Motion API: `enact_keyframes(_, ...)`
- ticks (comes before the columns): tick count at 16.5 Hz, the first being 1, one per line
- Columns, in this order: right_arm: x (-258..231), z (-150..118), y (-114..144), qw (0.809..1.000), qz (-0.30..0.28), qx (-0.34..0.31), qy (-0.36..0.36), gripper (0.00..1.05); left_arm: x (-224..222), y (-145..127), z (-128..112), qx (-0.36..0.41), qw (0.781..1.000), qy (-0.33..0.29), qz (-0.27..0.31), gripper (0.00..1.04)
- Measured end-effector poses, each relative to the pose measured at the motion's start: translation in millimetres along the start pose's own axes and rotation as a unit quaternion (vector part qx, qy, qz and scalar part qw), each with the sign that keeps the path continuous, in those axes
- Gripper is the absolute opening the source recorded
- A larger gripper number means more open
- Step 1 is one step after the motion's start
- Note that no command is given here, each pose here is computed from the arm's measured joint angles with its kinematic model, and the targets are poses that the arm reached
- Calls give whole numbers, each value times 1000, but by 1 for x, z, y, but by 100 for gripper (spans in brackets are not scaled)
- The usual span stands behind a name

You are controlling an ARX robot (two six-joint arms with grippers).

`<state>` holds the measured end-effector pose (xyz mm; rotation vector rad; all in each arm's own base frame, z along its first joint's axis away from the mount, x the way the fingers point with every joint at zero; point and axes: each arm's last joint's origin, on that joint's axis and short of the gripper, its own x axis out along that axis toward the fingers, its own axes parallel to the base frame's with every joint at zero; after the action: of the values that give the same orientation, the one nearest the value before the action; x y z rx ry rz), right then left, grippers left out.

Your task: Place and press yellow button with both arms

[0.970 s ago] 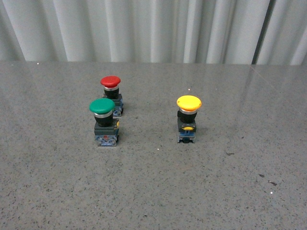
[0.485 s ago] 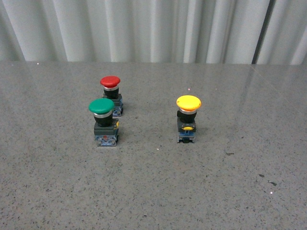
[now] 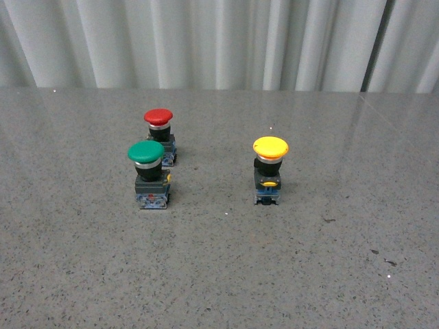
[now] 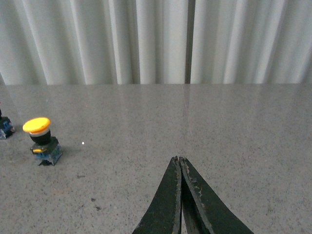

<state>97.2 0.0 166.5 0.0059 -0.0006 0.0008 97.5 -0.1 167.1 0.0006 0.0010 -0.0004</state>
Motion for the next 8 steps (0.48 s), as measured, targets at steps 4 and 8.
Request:
enact_keyframes(4, 0, 1, 0, 1000, 0, 0, -2, 2, 0, 0, 0, 0, 1000, 0, 0, 98)
enact_keyframes(8, 0, 1, 0, 1000, 0, 0, -2, 14, 0, 0, 0, 0, 1000, 0, 0, 98)
